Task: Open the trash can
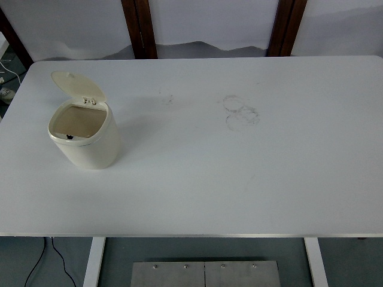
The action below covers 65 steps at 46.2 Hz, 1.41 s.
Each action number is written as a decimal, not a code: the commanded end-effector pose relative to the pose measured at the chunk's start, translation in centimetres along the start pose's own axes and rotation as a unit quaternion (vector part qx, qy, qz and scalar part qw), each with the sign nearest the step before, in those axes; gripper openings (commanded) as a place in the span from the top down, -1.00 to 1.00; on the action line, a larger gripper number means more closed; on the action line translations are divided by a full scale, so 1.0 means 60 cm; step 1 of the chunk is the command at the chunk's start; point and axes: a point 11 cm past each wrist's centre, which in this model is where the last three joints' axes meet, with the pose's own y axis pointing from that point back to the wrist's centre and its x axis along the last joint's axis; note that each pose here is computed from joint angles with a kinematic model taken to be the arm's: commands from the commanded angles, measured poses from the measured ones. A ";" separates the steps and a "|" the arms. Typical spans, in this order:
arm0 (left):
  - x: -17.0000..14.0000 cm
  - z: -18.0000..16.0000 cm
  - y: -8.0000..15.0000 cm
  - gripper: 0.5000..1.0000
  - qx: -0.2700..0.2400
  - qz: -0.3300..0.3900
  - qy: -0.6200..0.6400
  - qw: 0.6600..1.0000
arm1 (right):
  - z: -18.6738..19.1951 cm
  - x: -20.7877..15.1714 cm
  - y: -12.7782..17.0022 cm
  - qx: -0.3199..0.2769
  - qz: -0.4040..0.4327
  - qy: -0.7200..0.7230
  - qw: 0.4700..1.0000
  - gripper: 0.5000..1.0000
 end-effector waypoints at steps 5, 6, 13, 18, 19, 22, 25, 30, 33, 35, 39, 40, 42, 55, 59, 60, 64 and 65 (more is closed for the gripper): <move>0.033 -0.015 0.011 -1.00 0.005 0.025 -0.008 1.000 | 0.000 0.000 0.000 0.000 0.000 0.001 1.000 -0.98; 0.036 -0.016 0.013 -1.00 0.005 0.028 -0.008 1.000 | 0.000 0.000 0.000 0.000 0.000 0.001 1.000 -0.98; 0.040 -0.026 0.014 -1.00 0.011 0.030 -0.008 0.999 | 0.000 0.000 0.000 0.000 -0.001 0.001 1.000 -0.98; 0.038 -0.031 0.012 -1.00 0.013 0.029 -0.007 0.999 | 0.000 0.000 0.000 0.000 0.000 0.001 1.000 -0.98; 0.038 -0.032 0.012 -1.00 0.014 0.029 -0.007 0.999 | 0.000 0.000 0.000 0.000 0.000 0.001 1.000 -0.98; 0.038 -0.033 0.011 -1.00 0.016 0.028 -0.010 0.999 | 0.000 0.000 0.000 0.000 -0.001 0.001 1.000 -0.98; 0.037 -0.033 0.011 -1.00 0.016 0.027 -0.011 0.999 | 0.000 0.000 0.000 0.000 0.000 0.001 1.000 -0.98; 0.037 -0.033 0.011 -1.00 0.017 0.027 -0.012 0.999 | 0.000 0.000 0.000 0.000 -0.001 0.001 1.000 -0.98; 0.038 -0.034 0.011 -1.00 0.018 0.027 -0.012 0.999 | 0.000 0.000 0.000 0.000 -0.001 0.001 1.000 -0.98; 0.038 -0.034 0.011 -1.00 0.017 0.027 -0.012 0.999 | 0.000 0.000 0.000 0.000 0.000 0.001 1.000 -0.98; 0.038 -0.034 0.011 -1.00 0.018 0.027 -0.012 0.999 | 0.000 0.000 0.000 0.000 0.000 0.001 1.000 -0.98; 0.038 -0.034 0.011 -1.00 0.018 0.027 -0.012 0.999 | 0.000 0.000 0.000 0.000 0.000 0.001 1.000 -0.98; 0.038 -0.035 0.011 -1.00 0.018 0.027 -0.011 0.999 | 0.000 0.000 0.000 0.000 0.000 0.001 1.000 -0.98; 0.038 -0.036 0.012 -1.00 0.018 0.027 -0.011 0.999 | 0.000 0.000 0.000 0.000 -0.001 0.001 1.000 -0.98; 0.038 -0.036 0.012 -1.00 0.019 0.027 -0.011 0.999 | 0.000 0.000 0.000 0.001 0.000 0.001 1.000 -0.98; 0.038 -0.036 0.012 -1.00 0.019 0.027 -0.011 0.999 | 0.000 0.000 0.000 0.001 0.000 0.001 1.000 -0.98; 0.038 -0.036 0.012 -1.00 0.019 0.028 -0.011 0.999 | 0.000 0.000 0.000 0.001 0.000 0.001 1.000 -0.98; 0.038 -0.036 0.012 -1.00 0.019 0.028 -0.011 0.999 | 0.000 0.000 0.000 0.001 0.000 0.001 1.000 -0.98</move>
